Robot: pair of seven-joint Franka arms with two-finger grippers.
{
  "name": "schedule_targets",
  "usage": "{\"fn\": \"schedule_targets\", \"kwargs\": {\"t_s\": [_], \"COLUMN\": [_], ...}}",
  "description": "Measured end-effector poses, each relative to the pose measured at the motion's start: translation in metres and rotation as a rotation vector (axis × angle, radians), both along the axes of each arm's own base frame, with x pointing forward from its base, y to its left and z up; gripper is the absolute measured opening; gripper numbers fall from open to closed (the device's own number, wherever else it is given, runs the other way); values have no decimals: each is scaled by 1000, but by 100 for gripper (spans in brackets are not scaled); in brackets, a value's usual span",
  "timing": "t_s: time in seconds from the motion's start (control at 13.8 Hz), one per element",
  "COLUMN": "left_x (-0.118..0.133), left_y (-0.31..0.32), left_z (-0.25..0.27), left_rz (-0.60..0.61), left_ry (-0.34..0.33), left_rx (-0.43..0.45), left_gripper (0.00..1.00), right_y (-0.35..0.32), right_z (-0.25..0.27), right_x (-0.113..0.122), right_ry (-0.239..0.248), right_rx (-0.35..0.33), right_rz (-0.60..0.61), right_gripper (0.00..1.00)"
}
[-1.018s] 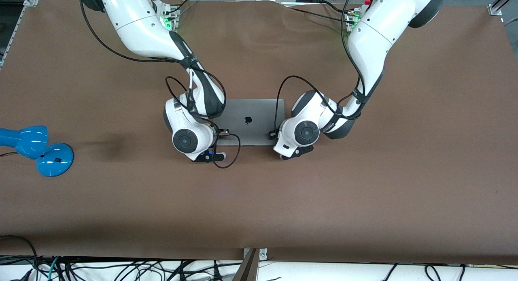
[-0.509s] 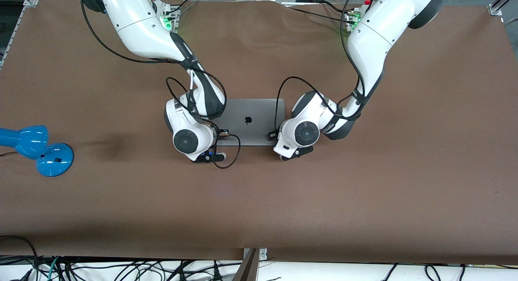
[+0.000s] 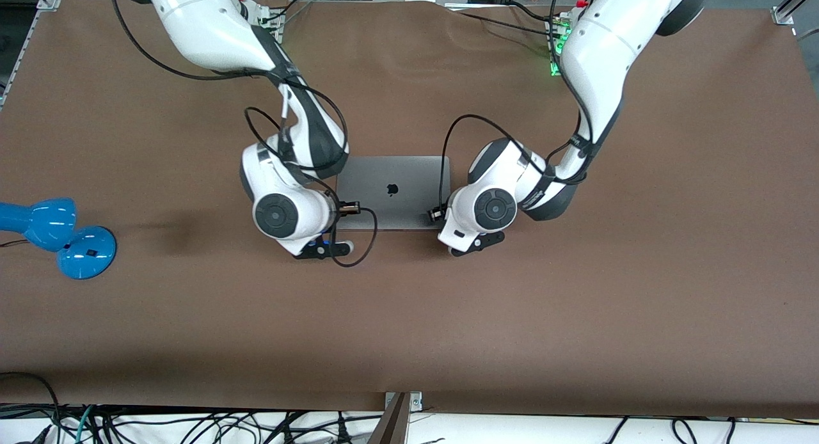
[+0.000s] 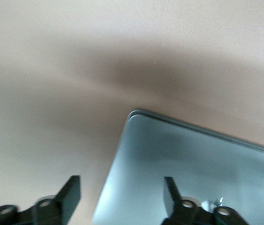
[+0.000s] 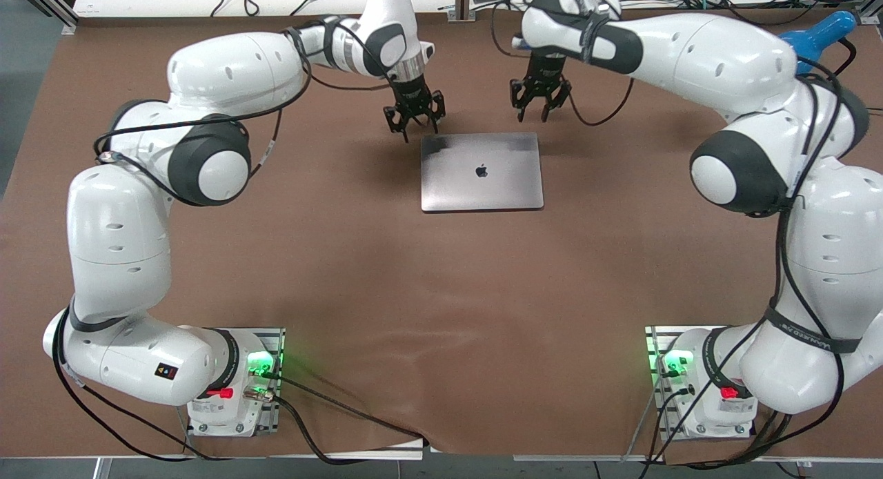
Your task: Close laptop with both arms from behind
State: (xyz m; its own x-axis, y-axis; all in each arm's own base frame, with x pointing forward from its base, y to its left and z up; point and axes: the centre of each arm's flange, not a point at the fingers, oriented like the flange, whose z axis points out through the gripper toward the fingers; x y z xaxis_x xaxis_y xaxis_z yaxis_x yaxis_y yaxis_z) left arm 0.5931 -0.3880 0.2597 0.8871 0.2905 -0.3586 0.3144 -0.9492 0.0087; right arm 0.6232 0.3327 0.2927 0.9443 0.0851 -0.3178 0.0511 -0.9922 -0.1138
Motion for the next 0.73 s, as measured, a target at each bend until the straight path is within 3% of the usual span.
{"fn": "schedule_targets", "kwargs": {"t_s": [0.07, 0.22, 0.73], "left_x": [0, -1, -45], "left_y": [8, 28, 108], "left_z": [25, 79, 220], "left_rz": [-44, -95, -125], "left_ry": [-6, -22, -174], "left_rx": [14, 35, 72], "left_gripper": [97, 100, 100], "right_y": [-13, -43, -177], "right_z": [15, 41, 125], "right_x": [5, 15, 48], "right_ry": [-5, -6, -110], "right_rx": [3, 8, -39], "right_rz": [-16, -54, -199], "right_gripper": [80, 99, 100]}}
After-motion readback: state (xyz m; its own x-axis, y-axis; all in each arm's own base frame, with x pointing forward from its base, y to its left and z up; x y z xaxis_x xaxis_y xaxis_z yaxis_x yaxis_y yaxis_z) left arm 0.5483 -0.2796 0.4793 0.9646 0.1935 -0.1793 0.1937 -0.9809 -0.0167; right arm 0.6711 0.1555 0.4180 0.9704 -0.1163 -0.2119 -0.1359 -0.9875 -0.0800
